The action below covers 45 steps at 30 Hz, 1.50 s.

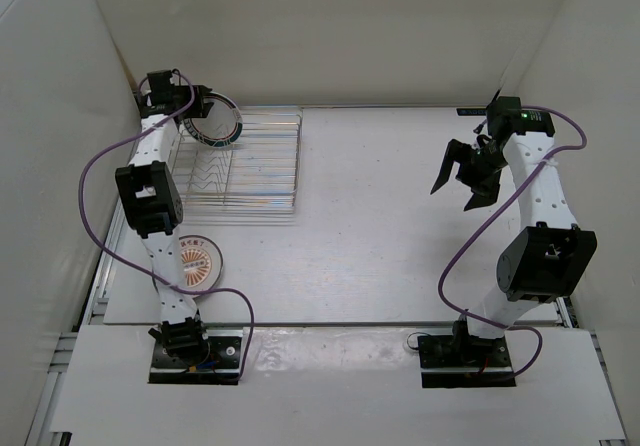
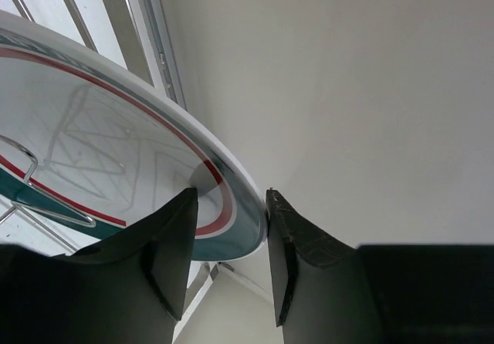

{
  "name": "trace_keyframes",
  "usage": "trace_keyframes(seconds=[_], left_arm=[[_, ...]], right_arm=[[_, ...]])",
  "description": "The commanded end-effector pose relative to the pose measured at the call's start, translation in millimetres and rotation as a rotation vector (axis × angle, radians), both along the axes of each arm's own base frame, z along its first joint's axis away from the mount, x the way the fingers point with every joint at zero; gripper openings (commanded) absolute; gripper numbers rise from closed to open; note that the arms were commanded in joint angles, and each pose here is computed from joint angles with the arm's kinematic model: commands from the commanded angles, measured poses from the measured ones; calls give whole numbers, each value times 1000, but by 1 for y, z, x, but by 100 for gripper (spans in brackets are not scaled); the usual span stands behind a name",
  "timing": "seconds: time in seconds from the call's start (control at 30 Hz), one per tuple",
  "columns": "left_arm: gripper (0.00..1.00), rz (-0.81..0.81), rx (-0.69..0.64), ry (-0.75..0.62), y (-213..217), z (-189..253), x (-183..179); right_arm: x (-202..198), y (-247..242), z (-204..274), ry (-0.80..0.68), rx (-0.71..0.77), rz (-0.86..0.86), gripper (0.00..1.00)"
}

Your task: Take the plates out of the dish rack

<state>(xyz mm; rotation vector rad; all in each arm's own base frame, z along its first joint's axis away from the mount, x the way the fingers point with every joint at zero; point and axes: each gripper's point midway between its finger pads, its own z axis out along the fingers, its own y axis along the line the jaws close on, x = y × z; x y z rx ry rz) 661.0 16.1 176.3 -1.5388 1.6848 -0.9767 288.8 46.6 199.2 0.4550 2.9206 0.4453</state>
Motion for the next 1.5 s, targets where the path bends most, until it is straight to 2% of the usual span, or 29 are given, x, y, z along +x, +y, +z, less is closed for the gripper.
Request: trace_keyframes(seconds=[0.0,0.07,0.23,0.43,0.83,1.23,1.47], left_arm=[[50,-17,7,33,-1,8,-19],[48,-14,9,13,0,15,-20],[37,-10,1,-18,-1,25,-18],[32,-16,-5,-46,-3,38,-20],[26,-25,-43,-60,-11,36,-44],[18,-29,-156,-124,-20,77,-48],[16,-23,-218,-155,-23,95,-56]], right_arm=[[-55,4,7,232,29,2,91],[-54,4,7,229,29,5,91],[-53,4,5,232,30,4,91],[-53,4,6,231,34,1,91],[-54,5,5,235,35,4,91],[-53,5,6,225,35,6,91],[-54,5,7,225,38,6,91]])
